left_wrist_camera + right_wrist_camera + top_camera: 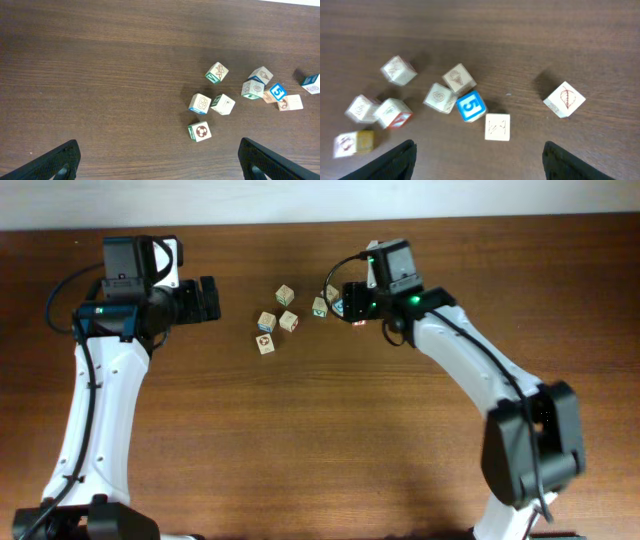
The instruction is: Rotate 4 blocks
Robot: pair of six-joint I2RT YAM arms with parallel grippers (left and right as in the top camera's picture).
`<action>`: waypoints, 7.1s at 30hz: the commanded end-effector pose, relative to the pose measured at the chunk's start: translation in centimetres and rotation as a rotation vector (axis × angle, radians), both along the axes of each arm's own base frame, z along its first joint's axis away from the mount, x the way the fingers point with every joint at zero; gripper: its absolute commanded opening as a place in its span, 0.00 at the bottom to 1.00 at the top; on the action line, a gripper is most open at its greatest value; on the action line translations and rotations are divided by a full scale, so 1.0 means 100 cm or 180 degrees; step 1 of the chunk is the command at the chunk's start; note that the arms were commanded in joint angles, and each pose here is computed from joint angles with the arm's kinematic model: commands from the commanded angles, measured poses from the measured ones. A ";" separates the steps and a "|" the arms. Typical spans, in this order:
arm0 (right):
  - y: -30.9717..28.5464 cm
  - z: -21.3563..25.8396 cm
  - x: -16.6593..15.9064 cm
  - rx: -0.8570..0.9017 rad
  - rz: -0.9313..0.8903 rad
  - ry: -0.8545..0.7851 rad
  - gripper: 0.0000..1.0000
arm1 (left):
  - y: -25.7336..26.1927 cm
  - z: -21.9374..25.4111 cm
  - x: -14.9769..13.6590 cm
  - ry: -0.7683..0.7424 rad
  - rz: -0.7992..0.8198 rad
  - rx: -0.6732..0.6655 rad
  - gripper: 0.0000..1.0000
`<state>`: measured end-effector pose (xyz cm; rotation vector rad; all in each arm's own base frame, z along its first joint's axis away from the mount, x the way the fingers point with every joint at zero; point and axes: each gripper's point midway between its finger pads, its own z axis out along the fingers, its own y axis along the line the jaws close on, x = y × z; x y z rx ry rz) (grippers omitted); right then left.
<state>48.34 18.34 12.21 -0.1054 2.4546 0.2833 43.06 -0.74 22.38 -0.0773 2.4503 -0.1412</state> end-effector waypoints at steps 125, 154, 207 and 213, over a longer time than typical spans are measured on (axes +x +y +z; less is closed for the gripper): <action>0.091 -0.101 0.044 0.0283 -0.0171 -0.0269 0.58 | 0.002 -0.001 0.002 0.0038 0.0061 0.0006 0.99; 0.054 -0.054 -0.140 -0.0334 0.0147 0.1678 0.31 | 0.002 -0.001 0.002 0.0038 0.0061 0.0006 0.99; 0.086 -0.083 -0.167 -0.0817 0.0557 0.2006 0.27 | 0.002 -0.001 0.002 0.0038 0.0061 0.0006 0.99; 0.057 -0.100 -0.165 -0.1178 0.0379 0.1941 0.28 | 0.002 -0.001 0.002 0.0038 0.0061 0.0006 0.99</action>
